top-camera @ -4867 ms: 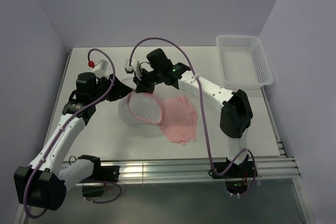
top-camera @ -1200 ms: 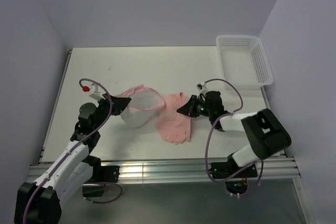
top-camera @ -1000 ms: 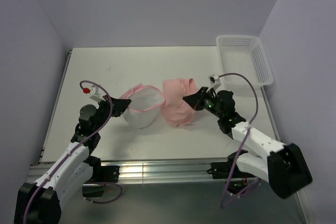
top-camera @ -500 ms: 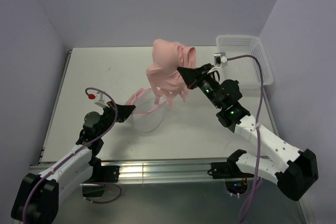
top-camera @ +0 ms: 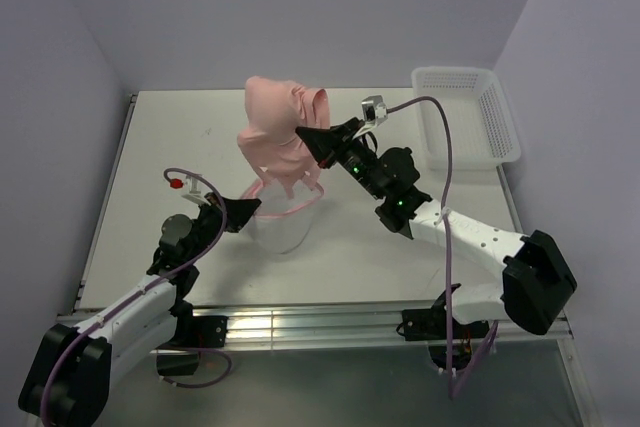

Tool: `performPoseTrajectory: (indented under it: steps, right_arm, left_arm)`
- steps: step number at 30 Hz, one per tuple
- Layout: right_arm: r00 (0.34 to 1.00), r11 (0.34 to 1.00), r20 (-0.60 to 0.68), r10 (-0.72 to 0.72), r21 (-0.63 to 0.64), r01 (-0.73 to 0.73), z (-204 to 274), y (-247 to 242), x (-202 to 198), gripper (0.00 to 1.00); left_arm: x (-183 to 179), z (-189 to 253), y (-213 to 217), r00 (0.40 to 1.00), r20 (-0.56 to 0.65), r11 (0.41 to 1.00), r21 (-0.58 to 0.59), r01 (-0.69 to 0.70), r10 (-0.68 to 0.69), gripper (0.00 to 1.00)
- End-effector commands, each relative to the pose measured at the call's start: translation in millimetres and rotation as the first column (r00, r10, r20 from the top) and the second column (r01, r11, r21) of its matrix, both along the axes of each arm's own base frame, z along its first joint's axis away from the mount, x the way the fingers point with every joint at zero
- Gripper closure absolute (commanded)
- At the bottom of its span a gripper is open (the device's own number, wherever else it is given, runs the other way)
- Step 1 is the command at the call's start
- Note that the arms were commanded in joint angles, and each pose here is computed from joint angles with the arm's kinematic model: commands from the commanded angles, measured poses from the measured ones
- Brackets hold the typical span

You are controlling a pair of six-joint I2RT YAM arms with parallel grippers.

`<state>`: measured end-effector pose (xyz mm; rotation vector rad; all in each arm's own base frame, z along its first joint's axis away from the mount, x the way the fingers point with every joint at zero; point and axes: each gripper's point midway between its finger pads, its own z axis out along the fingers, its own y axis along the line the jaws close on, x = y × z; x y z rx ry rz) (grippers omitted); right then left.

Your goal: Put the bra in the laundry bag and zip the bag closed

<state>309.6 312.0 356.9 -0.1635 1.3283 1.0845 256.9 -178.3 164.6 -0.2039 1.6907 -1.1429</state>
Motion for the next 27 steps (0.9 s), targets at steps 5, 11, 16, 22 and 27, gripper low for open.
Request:
performPoseTrajectory:
  steps: [5, 11, 16, 22, 27]
  right_arm:
    - [0.965, 0.983, 0.210, 0.154, 0.071, -0.172, 35, 15, -30, 1.00]
    - [0.956, 0.970, 0.183, 0.230, 0.033, -0.240, -2, 18, -30, 1.00]
    - [0.925, 0.937, 0.160, 0.344, -0.001, -0.349, -25, 19, -34, 1.00]
    - [0.922, 0.931, 0.137, 0.362, -0.017, -0.364, -50, 11, -23, 1.00]
    - [0.890, 0.898, 0.115, 0.441, -0.050, -0.438, -67, 27, -21, 1.00]
  left_arm:
    - [4, 31, 1, 0.994, 0.108, 0.999, -0.029, -0.013, 0.016, 1.00]
    - [2, 33, 1, 0.994, 0.113, 0.999, -0.032, -0.011, 0.015, 1.00]
    - [3, 31, 3, 0.994, 0.110, 0.999, -0.031, -0.022, 0.025, 1.00]
    - [3, 28, -1, 0.994, 0.105, 1.000, -0.030, -0.005, 0.008, 1.00]
    - [7, 31, -1, 0.994, 0.107, 1.000, -0.025, -0.007, 0.010, 1.00]
